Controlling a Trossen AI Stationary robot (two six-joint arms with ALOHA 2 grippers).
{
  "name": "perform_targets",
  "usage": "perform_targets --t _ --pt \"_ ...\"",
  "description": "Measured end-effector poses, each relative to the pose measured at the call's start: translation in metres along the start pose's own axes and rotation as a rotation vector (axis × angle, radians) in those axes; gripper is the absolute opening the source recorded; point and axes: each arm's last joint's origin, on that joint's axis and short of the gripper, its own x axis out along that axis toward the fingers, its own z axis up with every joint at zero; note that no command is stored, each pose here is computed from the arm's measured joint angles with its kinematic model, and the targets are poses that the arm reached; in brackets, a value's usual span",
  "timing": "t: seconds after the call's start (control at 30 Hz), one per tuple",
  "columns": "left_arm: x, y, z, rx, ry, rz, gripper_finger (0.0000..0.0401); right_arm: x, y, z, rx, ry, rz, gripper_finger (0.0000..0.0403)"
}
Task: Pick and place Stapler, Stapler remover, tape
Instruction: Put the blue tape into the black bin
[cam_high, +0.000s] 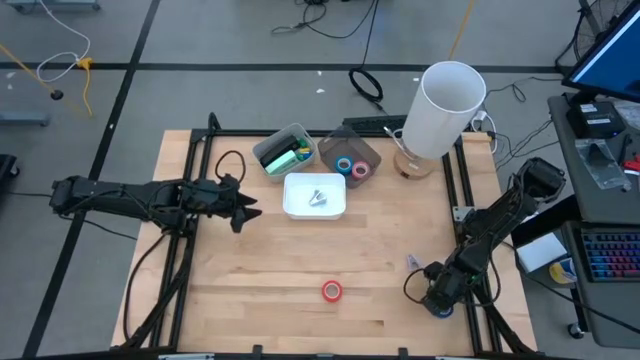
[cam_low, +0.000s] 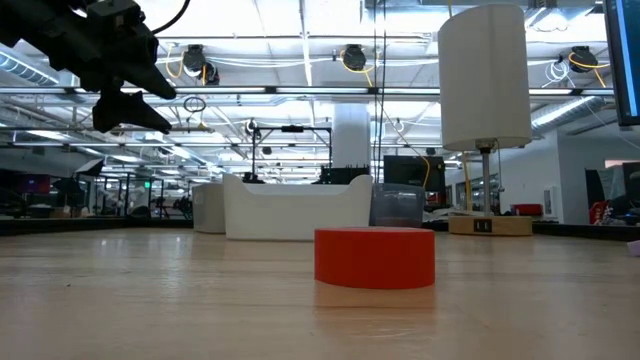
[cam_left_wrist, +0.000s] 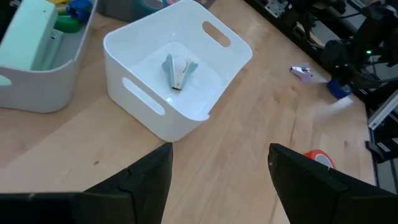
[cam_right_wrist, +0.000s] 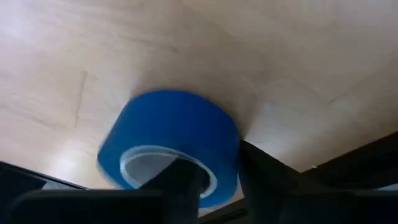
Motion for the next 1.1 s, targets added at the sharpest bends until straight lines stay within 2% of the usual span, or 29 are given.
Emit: perform_targets --t 0.13,0.27,0.37,0.47,0.57,0.7,0.83,0.97,1.1 --pt "0.0 0.0 0.0 0.0 -0.007 0.009 0.0262 0.001 0.0 0.0 0.006 -0.005 -0.006 0.0037" --pt "0.0 0.0 0.0 0.0 -0.01 0.015 0.0262 -0.003 0.0 -0.001 -0.025 0.002 0.019 0.0032" --pt "0.0 0.001 0.0 -0.001 -0.011 0.015 0.0262 -0.011 0.001 -0.003 -0.037 0.004 0.08 0.0032" --pt "0.0 0.0 0.0 -0.001 -0.011 0.015 0.0262 -0.025 0.008 -0.005 -0.061 -0.02 0.221 0.0032" --pt "0.0 0.0 0.0 -0.001 -0.011 0.015 0.0262 -0.045 0.019 -0.004 -0.071 -0.101 0.45 0.0032" --pt "0.0 0.0 0.0 -0.001 -0.011 0.015 0.0262 -0.075 0.034 0.007 -0.086 -0.331 0.771 0.0032" --pt "0.0 0.0 0.0 -0.001 -0.011 0.015 0.0262 -0.107 0.048 0.027 -0.135 -0.61 1.01 0.0032" --pt "0.0 0.0 0.0 0.01 -0.011 0.016 0.0262 -0.141 0.057 0.05 -0.216 -0.917 1.161 0.0032" --pt "0.0 0.0 0.0 0.023 -0.011 0.016 0.0262 -0.173 0.057 0.072 -0.276 -1.274 1.207 0.0032"
